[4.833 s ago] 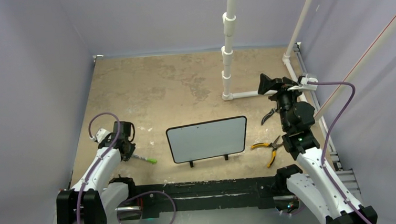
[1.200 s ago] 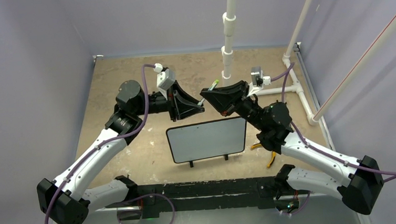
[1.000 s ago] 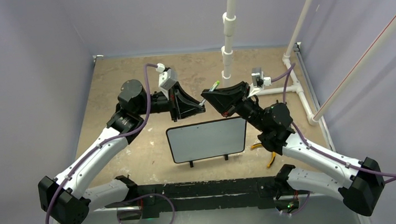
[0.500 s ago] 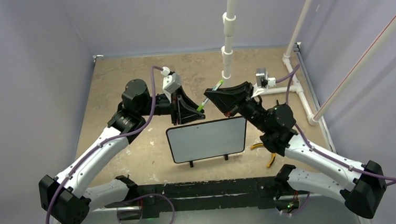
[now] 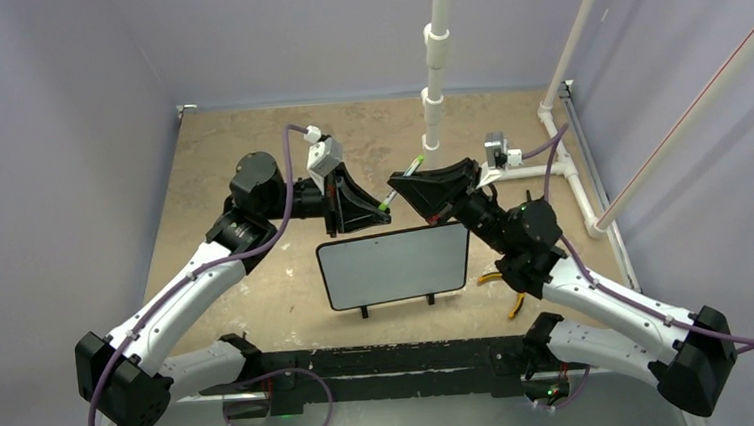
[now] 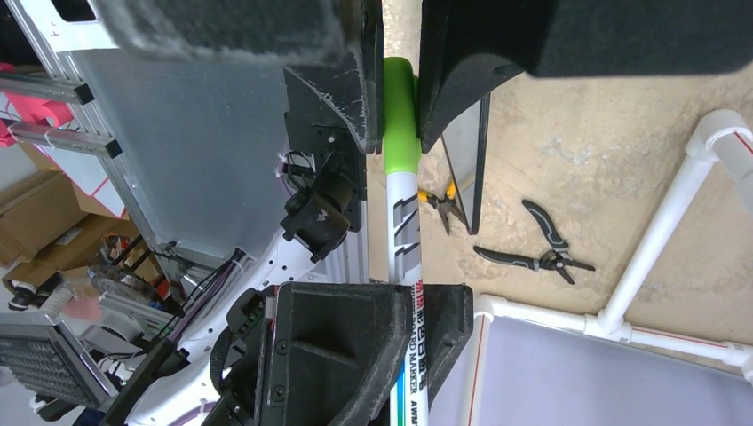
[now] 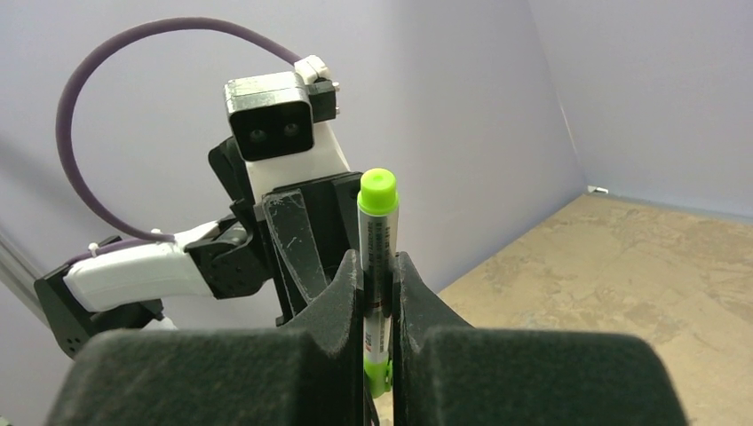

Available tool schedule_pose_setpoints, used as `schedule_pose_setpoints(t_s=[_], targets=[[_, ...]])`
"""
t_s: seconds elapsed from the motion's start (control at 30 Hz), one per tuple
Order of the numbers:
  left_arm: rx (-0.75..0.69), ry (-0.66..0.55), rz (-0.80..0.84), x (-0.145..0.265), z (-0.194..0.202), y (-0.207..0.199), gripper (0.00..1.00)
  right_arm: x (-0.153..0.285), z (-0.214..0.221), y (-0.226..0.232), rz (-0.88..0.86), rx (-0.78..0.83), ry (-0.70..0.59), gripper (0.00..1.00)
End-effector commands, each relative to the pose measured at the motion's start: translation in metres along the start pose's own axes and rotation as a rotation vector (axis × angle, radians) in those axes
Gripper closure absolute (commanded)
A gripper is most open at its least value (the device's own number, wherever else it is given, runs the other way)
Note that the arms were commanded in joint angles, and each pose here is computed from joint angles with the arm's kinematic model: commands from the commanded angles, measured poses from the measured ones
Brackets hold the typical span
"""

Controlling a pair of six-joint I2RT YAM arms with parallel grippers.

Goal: Write a sentence on the whiteboard
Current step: Open the whiteboard marker at the center of the board.

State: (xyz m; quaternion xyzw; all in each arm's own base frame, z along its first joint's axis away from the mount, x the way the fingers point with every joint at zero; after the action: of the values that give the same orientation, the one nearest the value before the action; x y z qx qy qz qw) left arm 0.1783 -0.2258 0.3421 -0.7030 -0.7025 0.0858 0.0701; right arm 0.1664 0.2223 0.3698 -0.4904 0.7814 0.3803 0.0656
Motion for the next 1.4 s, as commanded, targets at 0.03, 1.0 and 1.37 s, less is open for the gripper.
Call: schedule_pose_setpoints(t_s=[0.03,1.0,1.37], targets=[[-0.069,0.007,0.011,0.004,-0.001,-0.005,1.00,0.000,-0.004,0.001,0.030,0.017,0.023,0.72],[-0.088,0.182,0.162,0.020,0.016,-0.046,1.00,0.016,-0.010,0.038,0.086,0.050,0.837,0.14],[-0.079,0.198,0.157,0.018,0.019,-0.045,1.00,0.017,-0.004,0.044,-0.021,0.005,0.885,0.49]])
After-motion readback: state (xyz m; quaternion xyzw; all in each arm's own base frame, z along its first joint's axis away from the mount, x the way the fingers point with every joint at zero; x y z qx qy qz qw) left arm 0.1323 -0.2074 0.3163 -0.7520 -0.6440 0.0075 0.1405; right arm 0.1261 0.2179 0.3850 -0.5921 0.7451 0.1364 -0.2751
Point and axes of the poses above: each gripper's point midway between its finger pads, its own x axis back along the fingers, its own y axis along the line the jaws close on, z = x × y, the point moved 8 cm from there along x, back along the fingers, and after that the axes turned 5 degrees about -x, right-handed, at the moved point
